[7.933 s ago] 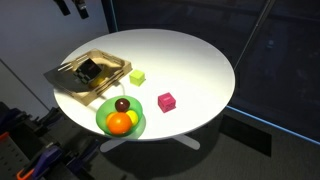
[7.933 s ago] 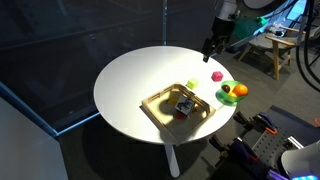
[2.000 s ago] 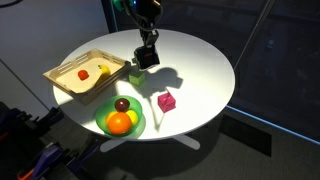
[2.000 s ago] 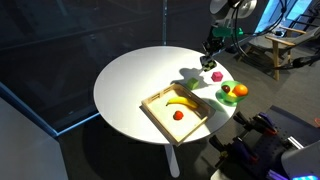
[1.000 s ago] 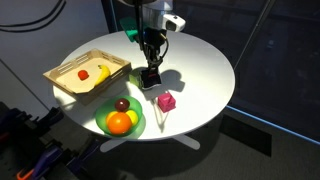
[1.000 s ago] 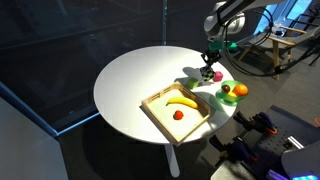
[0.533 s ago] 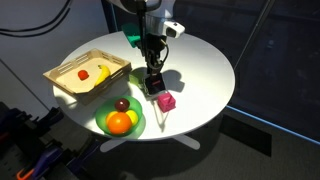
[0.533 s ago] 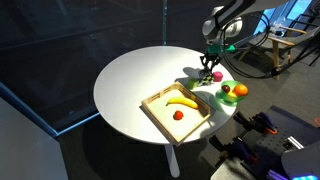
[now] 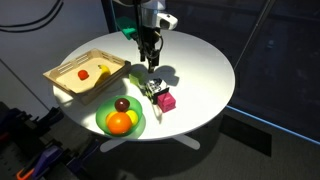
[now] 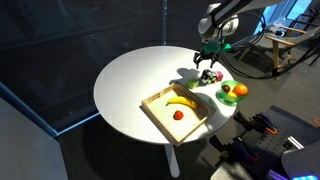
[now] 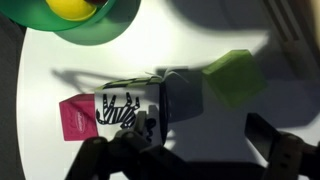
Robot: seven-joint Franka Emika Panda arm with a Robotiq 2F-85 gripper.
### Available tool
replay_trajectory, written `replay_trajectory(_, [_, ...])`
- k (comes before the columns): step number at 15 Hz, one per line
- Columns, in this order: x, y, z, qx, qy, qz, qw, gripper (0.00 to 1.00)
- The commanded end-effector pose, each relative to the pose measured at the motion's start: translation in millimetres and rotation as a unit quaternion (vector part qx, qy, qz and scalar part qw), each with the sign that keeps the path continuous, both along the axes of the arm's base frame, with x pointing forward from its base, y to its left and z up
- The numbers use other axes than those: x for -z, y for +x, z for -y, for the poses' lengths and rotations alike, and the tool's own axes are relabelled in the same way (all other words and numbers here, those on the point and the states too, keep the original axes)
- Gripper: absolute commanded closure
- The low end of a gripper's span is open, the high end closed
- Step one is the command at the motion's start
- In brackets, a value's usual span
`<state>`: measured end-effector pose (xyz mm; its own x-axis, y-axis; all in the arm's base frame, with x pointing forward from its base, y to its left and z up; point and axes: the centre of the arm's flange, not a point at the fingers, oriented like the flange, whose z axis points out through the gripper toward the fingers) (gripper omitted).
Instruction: Pick up the block with the number one on it and put it on the table
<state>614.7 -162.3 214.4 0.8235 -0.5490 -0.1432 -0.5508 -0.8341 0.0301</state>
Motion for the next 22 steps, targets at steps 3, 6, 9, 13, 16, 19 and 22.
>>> replay_trajectory(3, [-38.6,-11.6,-48.1,-0.059,-0.006,0.008,0.9982,0.0])
replay_trajectory(6, [-52.2,-18.4,-77.3,-0.097,-0.011,0.006,0.9952,0.0])
replay_trajectory(9, [-67.6,-28.6,-102.0,-0.143,-0.02,0.006,0.9895,0.0])
replay_trajectory(13, [-87.8,-45.2,-129.4,-0.19,-0.025,0.003,0.9814,0.0])
replay_trajectory(16, [-102.4,-58.1,-146.1,-0.207,-0.022,0.005,0.978,0.0])
replay_trajectory(19, [-116.7,-69.7,-159.6,-0.212,-0.02,0.006,0.9769,0.0])
replay_trajectory(22, [-130.8,-77.8,-170.0,-0.215,-0.021,0.005,0.9764,0.0])
